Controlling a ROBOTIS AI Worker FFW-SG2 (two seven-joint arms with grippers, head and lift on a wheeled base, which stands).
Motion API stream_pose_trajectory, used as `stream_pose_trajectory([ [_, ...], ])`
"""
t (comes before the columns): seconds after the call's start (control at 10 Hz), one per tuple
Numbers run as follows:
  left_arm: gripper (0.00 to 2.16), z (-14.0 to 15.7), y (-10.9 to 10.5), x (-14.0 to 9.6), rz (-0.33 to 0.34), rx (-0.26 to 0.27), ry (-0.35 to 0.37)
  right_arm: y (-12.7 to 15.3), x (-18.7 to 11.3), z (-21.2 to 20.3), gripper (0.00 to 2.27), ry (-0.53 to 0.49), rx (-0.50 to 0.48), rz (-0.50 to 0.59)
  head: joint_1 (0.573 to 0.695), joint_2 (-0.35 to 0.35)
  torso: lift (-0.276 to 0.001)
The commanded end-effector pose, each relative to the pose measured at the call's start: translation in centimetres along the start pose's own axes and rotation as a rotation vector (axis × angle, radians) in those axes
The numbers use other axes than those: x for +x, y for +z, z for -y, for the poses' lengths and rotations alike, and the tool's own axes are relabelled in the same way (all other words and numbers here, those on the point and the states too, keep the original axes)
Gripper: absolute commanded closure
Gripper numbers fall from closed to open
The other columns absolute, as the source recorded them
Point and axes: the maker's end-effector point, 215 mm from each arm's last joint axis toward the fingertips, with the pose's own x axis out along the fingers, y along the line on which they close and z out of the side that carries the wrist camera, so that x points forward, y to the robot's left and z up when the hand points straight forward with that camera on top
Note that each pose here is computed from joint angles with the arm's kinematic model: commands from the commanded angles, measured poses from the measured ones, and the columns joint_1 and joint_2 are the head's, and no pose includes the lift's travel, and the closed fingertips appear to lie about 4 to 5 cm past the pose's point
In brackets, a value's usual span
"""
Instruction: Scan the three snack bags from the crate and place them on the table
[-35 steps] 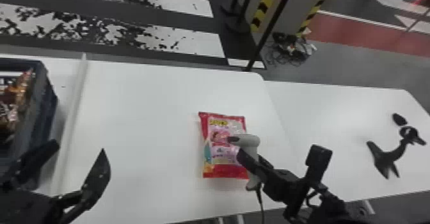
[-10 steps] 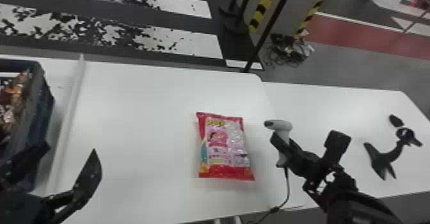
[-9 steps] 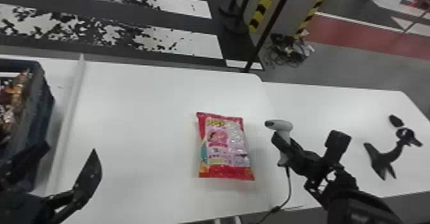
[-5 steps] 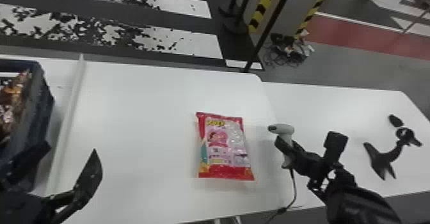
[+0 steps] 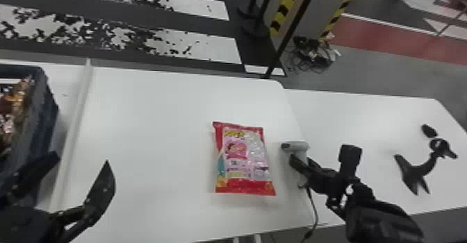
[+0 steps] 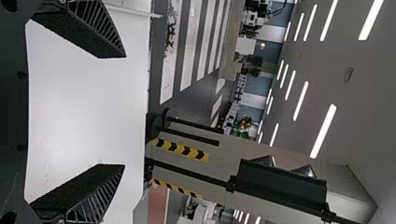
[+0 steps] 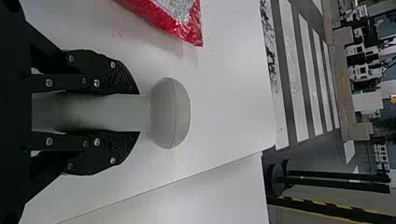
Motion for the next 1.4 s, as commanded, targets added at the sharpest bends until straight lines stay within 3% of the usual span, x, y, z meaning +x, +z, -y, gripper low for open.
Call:
stream_pose_trajectory([
  [0.0, 0.02, 0.0, 0.1, 0.0, 0.002, -0.001, 0.003, 0.1, 0.0, 0.0, 0.23, -0.002, -0.001, 0.011, 0.695, -0.35, -0.062],
  [0.1, 0.02, -0.1, 0.2, 0.0, 0.002, 0.0, 0.005, 1.0, -0.6, 0.3, 0.0, -0.007, -0.005, 0.04, 0.695, -0.35, -0.062],
  [0.4, 0.02, -0.1, 0.4, 0.0, 0.004, -0.001, 0.008, 5.5, -4.4, -1.8, 0.08, 0.021, -0.007, 0.165, 0.695, -0.35, -0.062],
  [0.7, 0.02, -0.1, 0.4, 0.0, 0.004, -0.003, 0.009, 7.4, -7.5, -6.0, 0.1, 0.102, 0.009, 0.173, 0.695, -0.35, -0.062],
  [1.3, 0.02, -0.3, 0.5, -0.3, 0.003, 0.003, 0.011, 1.6, -9.9, -11.6, 0.11, 0.286, 0.317, -0.096, 0.695, -0.35, -0.062],
])
